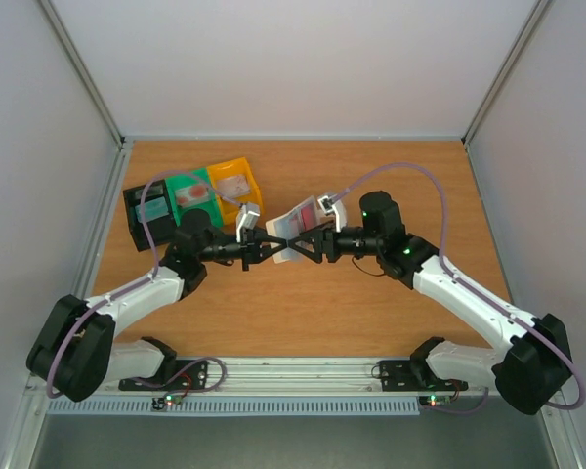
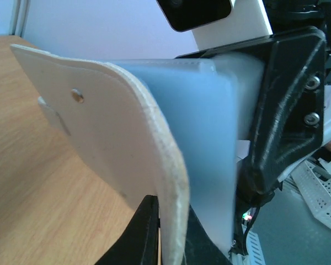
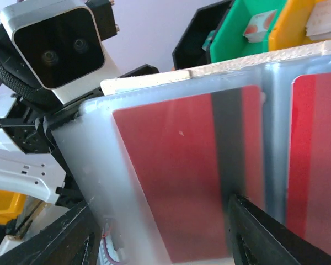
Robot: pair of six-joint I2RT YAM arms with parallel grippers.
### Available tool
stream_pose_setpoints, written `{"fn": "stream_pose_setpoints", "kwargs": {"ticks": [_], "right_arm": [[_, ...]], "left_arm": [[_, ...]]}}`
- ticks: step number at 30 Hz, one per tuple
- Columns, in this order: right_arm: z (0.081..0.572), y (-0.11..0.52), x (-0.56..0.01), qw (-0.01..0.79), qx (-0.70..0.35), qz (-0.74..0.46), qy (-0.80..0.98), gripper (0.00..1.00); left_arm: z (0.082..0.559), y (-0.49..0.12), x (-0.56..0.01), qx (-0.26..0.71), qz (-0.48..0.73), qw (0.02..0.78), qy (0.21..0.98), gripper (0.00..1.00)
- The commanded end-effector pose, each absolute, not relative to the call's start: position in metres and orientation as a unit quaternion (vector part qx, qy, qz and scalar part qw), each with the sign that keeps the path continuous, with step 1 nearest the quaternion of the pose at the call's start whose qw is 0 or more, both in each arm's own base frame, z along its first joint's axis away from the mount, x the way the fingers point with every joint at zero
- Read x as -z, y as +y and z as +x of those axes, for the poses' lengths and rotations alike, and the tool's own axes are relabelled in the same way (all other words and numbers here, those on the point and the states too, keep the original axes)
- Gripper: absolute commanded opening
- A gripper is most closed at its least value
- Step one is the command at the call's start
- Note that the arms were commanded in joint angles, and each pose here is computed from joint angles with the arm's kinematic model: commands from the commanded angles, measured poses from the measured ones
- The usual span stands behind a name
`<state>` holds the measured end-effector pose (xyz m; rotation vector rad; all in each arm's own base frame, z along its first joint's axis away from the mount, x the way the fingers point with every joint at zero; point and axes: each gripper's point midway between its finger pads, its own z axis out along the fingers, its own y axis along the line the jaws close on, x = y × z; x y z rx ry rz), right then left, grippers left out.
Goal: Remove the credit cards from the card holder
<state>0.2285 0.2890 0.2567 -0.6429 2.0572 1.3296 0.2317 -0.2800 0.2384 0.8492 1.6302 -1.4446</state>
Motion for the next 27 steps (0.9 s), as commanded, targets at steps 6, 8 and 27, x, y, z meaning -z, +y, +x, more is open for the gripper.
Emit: {"fn": "stream_pose_setpoints", "kwargs": {"ticks": [6,8,27], "right_arm": [[0.226,0.298,-0.293,0.37,-0.484,-0.279,0.742,0.65],[0.228,0.29,-0.291,0.38,-0.463,-0.27,0.754,0.65],[0.245,0.231,-0.289,0.453,-0.236,-0.204,0.835,0.67]], "left_arm": [[0.235,-0.282,-0.261,0.551,0.356,0.459,0.6,0.0],[0.232,-0.282,-0.261,0.55,0.364,0.462,0.593,0.0],[0.221,-0.289,-0.27,0.558,0.375,0.478,0.565,0.0]]}}
